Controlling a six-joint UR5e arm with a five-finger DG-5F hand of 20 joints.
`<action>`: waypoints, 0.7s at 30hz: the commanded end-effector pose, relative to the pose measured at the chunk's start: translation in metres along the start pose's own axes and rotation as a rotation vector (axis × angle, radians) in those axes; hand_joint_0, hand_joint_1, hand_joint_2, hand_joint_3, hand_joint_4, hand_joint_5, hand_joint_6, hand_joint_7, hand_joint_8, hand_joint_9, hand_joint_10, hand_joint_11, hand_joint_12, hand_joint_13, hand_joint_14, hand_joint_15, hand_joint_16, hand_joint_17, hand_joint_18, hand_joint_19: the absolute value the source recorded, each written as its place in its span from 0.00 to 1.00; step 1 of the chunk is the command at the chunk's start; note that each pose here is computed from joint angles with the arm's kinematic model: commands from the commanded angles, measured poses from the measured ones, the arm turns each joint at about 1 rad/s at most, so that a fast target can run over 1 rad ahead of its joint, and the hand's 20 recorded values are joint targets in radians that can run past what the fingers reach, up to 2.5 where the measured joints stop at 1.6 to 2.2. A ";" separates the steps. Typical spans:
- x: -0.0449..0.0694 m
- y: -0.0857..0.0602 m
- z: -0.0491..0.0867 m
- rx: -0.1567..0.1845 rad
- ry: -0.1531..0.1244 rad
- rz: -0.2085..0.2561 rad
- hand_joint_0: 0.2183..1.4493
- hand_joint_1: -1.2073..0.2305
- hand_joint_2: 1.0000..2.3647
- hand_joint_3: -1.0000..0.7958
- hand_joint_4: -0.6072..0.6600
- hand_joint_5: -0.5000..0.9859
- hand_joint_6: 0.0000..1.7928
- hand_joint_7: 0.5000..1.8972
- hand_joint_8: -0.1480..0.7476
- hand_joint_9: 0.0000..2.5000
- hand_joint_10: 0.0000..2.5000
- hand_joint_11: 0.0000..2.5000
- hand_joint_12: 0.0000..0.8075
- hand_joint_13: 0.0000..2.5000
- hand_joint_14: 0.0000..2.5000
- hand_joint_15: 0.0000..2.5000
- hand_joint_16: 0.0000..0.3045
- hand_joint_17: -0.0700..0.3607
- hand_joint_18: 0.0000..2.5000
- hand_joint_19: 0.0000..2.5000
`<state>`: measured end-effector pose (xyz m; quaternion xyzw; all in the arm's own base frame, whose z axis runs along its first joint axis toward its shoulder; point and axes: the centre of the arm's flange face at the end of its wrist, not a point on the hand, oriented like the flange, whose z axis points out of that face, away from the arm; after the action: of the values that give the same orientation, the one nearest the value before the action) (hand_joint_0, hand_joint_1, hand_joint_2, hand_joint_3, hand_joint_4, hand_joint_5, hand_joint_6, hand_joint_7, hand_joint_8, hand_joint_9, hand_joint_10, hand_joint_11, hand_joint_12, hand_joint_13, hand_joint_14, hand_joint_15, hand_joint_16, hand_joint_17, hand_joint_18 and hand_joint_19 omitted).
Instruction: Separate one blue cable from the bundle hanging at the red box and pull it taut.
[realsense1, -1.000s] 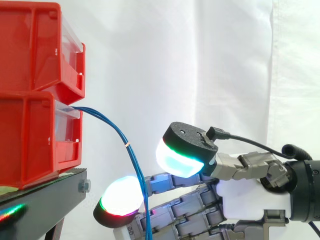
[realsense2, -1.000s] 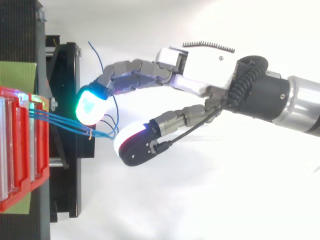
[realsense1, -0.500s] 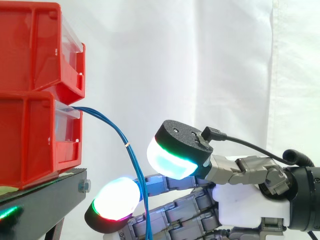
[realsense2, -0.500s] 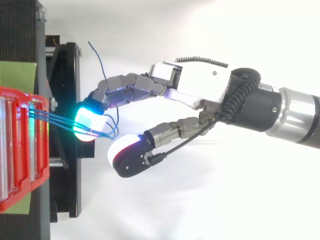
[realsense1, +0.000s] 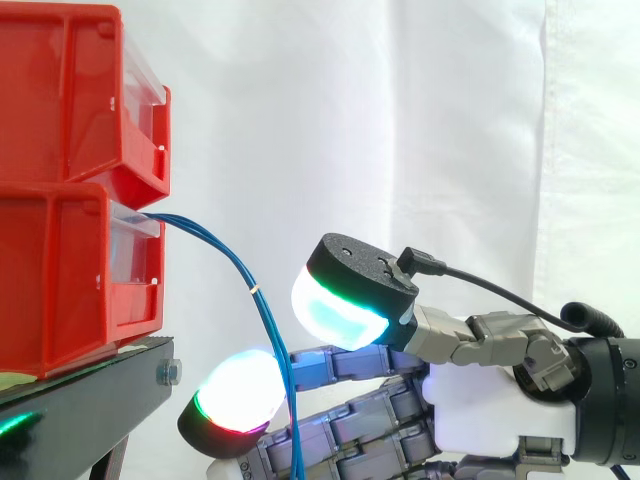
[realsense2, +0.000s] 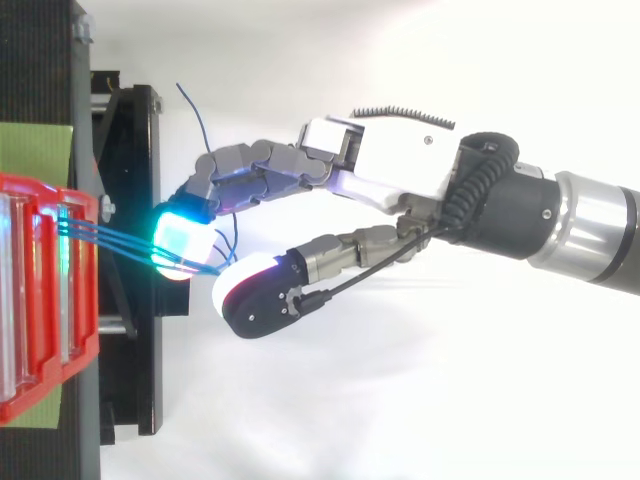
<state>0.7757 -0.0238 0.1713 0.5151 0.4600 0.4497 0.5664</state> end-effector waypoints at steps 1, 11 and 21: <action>0.001 0.001 0.001 -0.013 -0.001 0.006 0.29 0.39 0.00 0.28 0.71 0.23 0.28 0.36 0.49 0.27 0.00 0.08 0.36 0.21 0.00 0.03 0.09 0.31 0.13 0.02; -0.002 0.006 0.006 -0.060 -0.005 0.071 0.30 0.35 0.00 0.28 0.69 0.23 0.28 0.39 0.49 0.27 0.00 0.10 0.36 0.23 0.00 0.05 0.09 0.31 0.14 0.04; -0.002 0.005 0.006 -0.060 -0.008 0.103 0.30 0.34 0.00 0.28 0.69 0.23 0.28 0.41 0.48 0.27 0.00 0.10 0.36 0.24 0.00 0.06 0.10 0.31 0.15 0.05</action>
<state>0.7812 -0.0269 0.1771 0.5218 0.4181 0.4888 0.5603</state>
